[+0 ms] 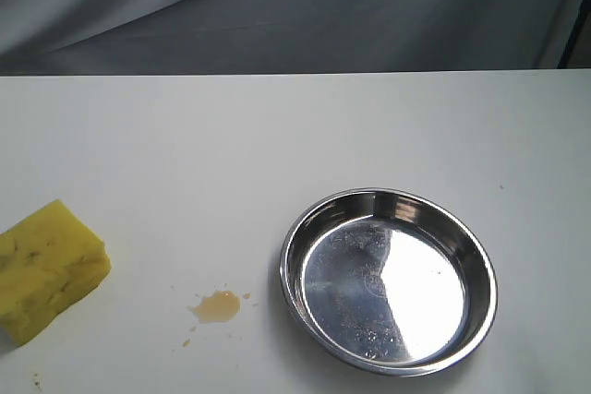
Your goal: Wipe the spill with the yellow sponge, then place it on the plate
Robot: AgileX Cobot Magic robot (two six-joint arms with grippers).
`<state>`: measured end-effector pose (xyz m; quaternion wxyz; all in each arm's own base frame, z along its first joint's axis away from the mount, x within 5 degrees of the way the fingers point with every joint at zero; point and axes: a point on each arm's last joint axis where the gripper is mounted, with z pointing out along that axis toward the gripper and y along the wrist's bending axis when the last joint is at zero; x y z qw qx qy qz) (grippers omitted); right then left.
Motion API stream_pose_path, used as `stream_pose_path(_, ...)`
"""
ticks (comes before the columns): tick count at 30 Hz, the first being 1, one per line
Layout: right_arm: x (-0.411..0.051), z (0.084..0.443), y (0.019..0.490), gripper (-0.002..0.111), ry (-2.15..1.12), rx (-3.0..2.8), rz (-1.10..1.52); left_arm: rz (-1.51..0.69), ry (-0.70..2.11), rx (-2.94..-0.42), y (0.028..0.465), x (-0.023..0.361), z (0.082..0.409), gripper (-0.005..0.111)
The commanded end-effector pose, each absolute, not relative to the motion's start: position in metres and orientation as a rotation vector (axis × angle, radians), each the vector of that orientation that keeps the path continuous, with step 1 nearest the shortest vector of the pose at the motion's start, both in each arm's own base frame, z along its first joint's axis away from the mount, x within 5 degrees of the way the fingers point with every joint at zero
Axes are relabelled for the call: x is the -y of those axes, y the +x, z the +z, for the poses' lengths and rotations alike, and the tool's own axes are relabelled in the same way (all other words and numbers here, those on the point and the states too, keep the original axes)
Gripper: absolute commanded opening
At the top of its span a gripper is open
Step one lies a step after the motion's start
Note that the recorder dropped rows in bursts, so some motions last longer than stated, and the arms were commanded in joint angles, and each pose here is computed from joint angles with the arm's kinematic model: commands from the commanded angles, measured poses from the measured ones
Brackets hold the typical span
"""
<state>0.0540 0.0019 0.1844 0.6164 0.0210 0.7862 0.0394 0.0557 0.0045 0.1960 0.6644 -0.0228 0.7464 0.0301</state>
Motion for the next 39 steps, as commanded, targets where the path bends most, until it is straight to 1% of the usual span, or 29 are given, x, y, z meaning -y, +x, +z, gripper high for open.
stream_pose_path(1, -0.001, 0.189, 0.055, 0.0, 0.033, -1.749, 0.064, 0.068, -0.054, -1.685, 0.056, -0.005, 0.195, 0.0)
stream_pose_path(8, -0.001, 0.197, 0.056, 0.0, 0.031, -1.66, 0.07, 0.068, -0.054, -1.685, 0.056, -0.005, 0.195, 0.0)
stream_pose_path(11, -0.002, 0.209, 0.056, 0.0, 0.105, -1.53, 0.166, 0.068, -0.054, -1.685, 0.056, -0.005, 0.195, 0.0)
stream_pose_path(15, 0.001, 0.22, 0.055, 0.0, 0.321, -1.378, 0.384, 0.068, -0.054, -1.685, 0.056, -0.005, 0.195, 0.0)
stream_pose_path(19, 0.005, 0.228, 0.054, 0.0, 0.419, -1.276, 0.462, 0.068, -0.054, -1.685, 0.056, -0.005, 0.195, 0.0)
stream_pose_path(22, -0.001, 0.255, 0.047, 0.0, 0.339, -1.308, 0.484, 0.068, -0.054, -1.685, 0.056, -0.005, 0.195, 0.0)
stream_pose_path(25, -0.006, 0.287, 0.039, 0.0, 0.192, -1.37, 0.419, 0.068, -0.054, -1.685, 0.056, -0.005, 0.195, 0.0)
stream_pose_path(29, -0.011, 0.317, 0.049, 0.0, -0.008, -1.572, 0.235, 0.068, -0.054, -1.685, 0.056, -0.005, 0.195, 0.0)
stream_pose_path(34, -0.018, 0.339, 0.075, 0.0, -0.138, -1.72, 0.207, 0.068, -0.054, -1.685, 0.056, -0.005, 0.195, 0.0)
stream_pose_path(39, -0.038, 0.347, 0.113, 0.0, -0.326, -1.814, 0.256, 0.068, -0.054, -1.685, 0.056, -0.005, 0.195, 0.0)
